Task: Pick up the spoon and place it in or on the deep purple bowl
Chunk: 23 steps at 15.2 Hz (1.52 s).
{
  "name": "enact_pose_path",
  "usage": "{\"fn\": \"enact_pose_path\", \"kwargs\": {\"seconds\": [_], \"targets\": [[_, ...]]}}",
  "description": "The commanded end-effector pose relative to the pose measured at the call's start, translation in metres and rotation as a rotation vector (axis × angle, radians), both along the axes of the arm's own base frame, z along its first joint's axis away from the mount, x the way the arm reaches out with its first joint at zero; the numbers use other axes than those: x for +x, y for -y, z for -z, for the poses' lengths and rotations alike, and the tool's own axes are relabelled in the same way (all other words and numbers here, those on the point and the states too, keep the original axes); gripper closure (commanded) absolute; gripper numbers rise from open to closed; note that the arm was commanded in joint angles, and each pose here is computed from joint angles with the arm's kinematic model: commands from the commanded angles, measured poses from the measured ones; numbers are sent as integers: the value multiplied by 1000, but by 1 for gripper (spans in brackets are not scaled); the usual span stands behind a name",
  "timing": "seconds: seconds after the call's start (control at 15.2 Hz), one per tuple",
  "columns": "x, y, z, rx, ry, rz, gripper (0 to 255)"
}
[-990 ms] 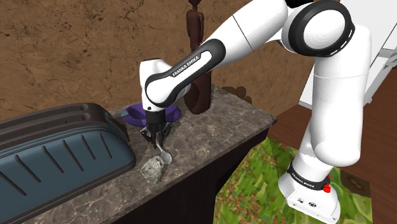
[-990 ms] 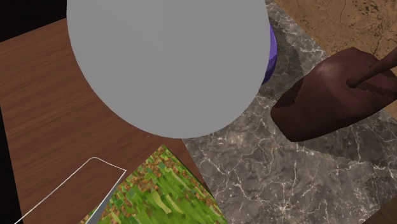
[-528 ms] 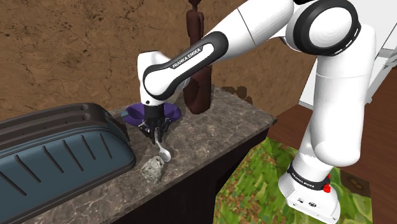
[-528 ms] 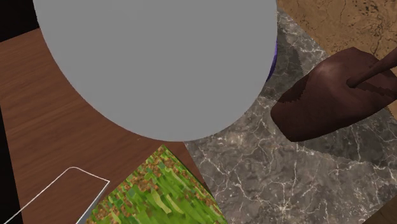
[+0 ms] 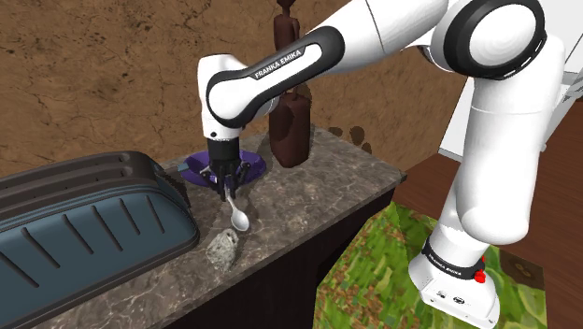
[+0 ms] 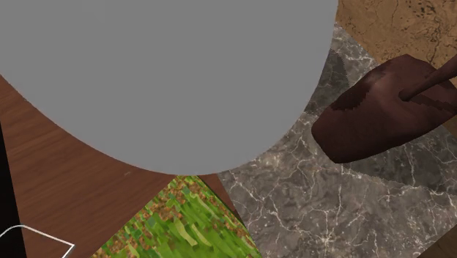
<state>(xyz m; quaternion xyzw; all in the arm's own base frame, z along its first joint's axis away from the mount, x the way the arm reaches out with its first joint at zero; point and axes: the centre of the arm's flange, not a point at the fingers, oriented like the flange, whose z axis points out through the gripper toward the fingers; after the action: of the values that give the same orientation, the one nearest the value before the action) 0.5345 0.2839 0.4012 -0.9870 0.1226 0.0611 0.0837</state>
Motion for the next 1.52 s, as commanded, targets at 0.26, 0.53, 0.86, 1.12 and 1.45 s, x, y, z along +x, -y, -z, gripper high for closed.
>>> {"fn": "enact_pose_path", "kwargs": {"seconds": [0.26,0.53,0.86,1.12,1.45], "targets": [[1,1,-32,0,0,0,255],[1,1,-53,0,0,0,255],[1,1,-79,0,0,0,255],[1,1,-100,0,0,0,255],[46,27,-107,0,0,0,255]]}}
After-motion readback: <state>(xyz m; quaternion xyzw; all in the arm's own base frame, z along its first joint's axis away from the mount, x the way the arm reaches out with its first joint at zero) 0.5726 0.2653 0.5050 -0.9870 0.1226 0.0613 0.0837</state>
